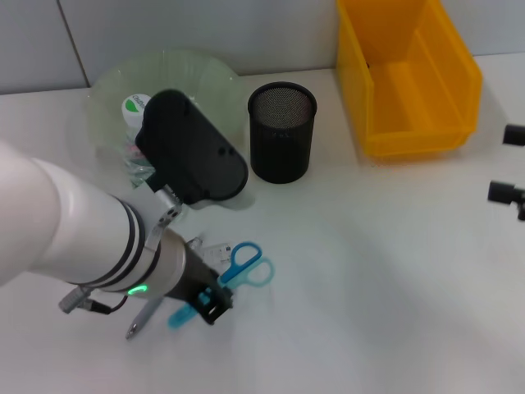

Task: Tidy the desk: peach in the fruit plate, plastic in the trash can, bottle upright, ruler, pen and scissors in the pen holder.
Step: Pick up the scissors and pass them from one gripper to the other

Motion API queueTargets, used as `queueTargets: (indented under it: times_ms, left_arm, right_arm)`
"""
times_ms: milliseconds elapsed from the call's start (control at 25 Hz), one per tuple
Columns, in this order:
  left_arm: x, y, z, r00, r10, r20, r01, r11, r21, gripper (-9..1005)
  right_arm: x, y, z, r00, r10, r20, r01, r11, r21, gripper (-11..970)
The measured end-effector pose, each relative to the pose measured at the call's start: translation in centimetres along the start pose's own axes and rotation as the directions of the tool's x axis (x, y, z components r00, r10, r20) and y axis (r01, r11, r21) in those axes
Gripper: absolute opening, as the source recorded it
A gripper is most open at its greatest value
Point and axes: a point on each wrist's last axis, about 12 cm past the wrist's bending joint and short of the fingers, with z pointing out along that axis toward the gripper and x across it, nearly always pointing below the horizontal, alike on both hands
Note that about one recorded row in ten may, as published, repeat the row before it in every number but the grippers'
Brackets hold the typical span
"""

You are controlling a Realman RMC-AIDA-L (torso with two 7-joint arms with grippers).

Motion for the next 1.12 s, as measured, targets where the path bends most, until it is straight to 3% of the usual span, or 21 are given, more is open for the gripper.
queueTargets:
  times_ms: [440, 1120]
  left_arm:
    - [-1.6, 0.0, -2.1, 0.983, 0.057, 0.174, -0.042, 0.995, -0.087, 234]
    - [-2.9, -0.3, -2.8, 0.946, 0.128, 0.298, -0.092, 0.987, -0.133, 235]
  right_arm:
    - [0.1, -0.9, -0.7, 0.993, 0.068, 0.097, -0.080, 0.989, 0.124, 819]
    - [-0.1, -1.7, -0.5, 0.982, 0.096, 0.164, -0.124, 0.978, 0.166, 819]
